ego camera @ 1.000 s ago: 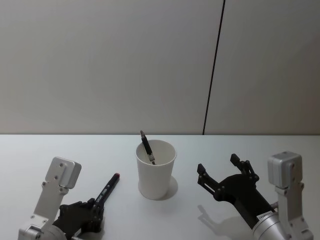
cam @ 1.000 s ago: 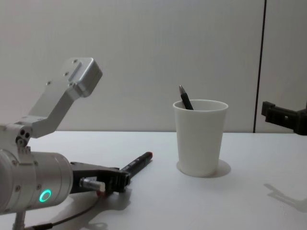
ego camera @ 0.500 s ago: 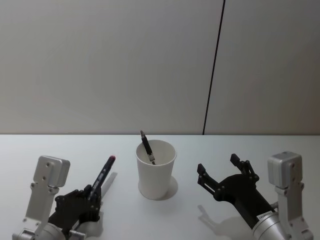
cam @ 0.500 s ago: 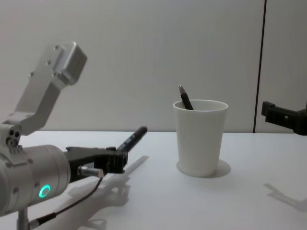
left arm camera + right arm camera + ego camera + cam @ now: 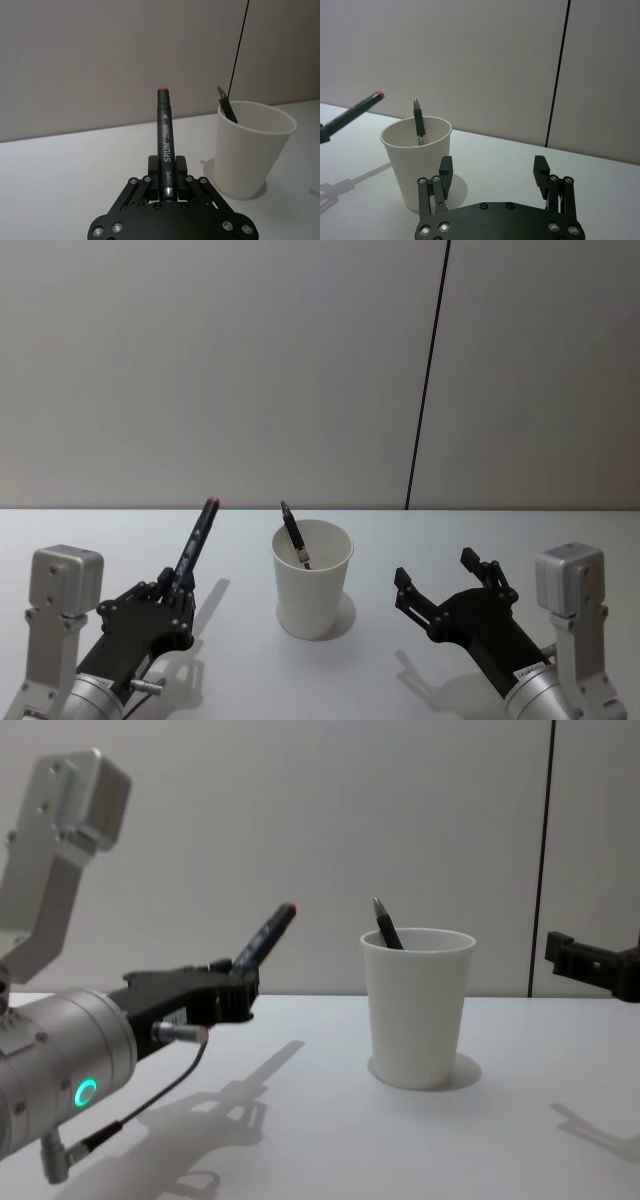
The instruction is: Place the pen into the pen holder.
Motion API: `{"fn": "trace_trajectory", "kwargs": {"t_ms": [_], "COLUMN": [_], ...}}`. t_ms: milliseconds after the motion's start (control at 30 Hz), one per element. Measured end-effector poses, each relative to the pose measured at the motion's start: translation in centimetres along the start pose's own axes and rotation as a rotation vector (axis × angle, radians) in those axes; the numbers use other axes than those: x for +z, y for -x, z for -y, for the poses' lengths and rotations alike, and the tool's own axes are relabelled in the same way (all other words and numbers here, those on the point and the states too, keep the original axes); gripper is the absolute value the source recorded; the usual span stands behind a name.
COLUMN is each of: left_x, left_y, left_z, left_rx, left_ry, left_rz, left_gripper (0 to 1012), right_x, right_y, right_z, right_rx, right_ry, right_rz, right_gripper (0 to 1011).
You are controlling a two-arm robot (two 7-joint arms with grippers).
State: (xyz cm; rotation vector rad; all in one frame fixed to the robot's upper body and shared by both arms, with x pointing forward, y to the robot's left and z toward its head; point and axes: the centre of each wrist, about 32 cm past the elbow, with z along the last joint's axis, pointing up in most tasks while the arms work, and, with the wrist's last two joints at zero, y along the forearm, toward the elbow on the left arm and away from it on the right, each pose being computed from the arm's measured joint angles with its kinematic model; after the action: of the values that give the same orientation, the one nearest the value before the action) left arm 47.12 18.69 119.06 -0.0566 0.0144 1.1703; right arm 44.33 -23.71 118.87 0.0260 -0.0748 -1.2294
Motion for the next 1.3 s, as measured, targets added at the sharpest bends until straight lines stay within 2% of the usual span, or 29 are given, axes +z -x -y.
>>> {"fn": "trace_trajectory", "kwargs": {"t_ms": [100,167,200,300,400,567,733,833,900,933,1033,1133,1167,1233,1300], "left_x": [-0.06,-0.08,-0.08,-0.10,-0.08,0.02,0.13,0.19,0.20,0.20,0.23,0.25,0.25,0.21,0.19], "left_y": [-0.04,-0.06,-0.06,-0.13,-0.17,-0.26,-0.36,-0.36,-0.36,-0.36,-0.34,-0.28,-0.28,-0.23,-0.19], "left_z": [-0.07,-0.10,-0.10,-0.08,-0.01,0.37,0.90,1.16,1.51,1.51,2.03,2.46,2.46,2.94,3.16], "left_rx": [-0.003,-0.011,-0.011,-0.025,-0.040,-0.090,-0.151,-0.177,-0.219,-0.219,-0.270,-0.312,-0.312,-0.356,-0.376], "left_ry": [0.048,0.101,0.101,0.162,0.204,0.297,0.368,0.391,0.416,0.416,0.437,0.446,0.446,0.450,0.450], "left_rz": [-0.003,-0.005,-0.005,-0.011,-0.017,-0.035,-0.057,-0.066,-0.081,-0.081,-0.099,-0.113,-0.113,-0.127,-0.134], "left_gripper": [194,194,194,194,194,194,194,194,194,194,193,194,194,194,194], "right_x": [0.0,0.0,0.0,0.0,0.0,0.0,0.0,0.0,0.0,0.0,0.0,0.0,0.0,0.0,0.0], "right_y": [0.0,0.0,0.0,0.0,0.0,0.0,0.0,0.0,0.0,0.0,0.0,0.0,0.0,0.0,0.0], "right_z": [0.0,0.0,0.0,0.0,0.0,0.0,0.0,0.0,0.0,0.0,0.0,0.0,0.0,0.0,0.0], "right_rx": [0.000,0.000,0.000,0.000,0.000,0.000,0.000,0.000,0.000,0.000,0.000,0.000,0.000,0.000,0.000], "right_ry": [0.000,0.000,0.000,0.000,0.000,0.000,0.000,0.000,0.000,0.000,0.000,0.000,0.000,0.000,0.000], "right_rz": [0.000,0.000,0.000,0.000,0.000,0.000,0.000,0.000,0.000,0.000,0.000,0.000,0.000,0.000,0.000], "right_gripper": [1001,1001,1001,1001,1001,1001,1001,1001,1001,1001,1001,1001,1001,1001,1001]}}
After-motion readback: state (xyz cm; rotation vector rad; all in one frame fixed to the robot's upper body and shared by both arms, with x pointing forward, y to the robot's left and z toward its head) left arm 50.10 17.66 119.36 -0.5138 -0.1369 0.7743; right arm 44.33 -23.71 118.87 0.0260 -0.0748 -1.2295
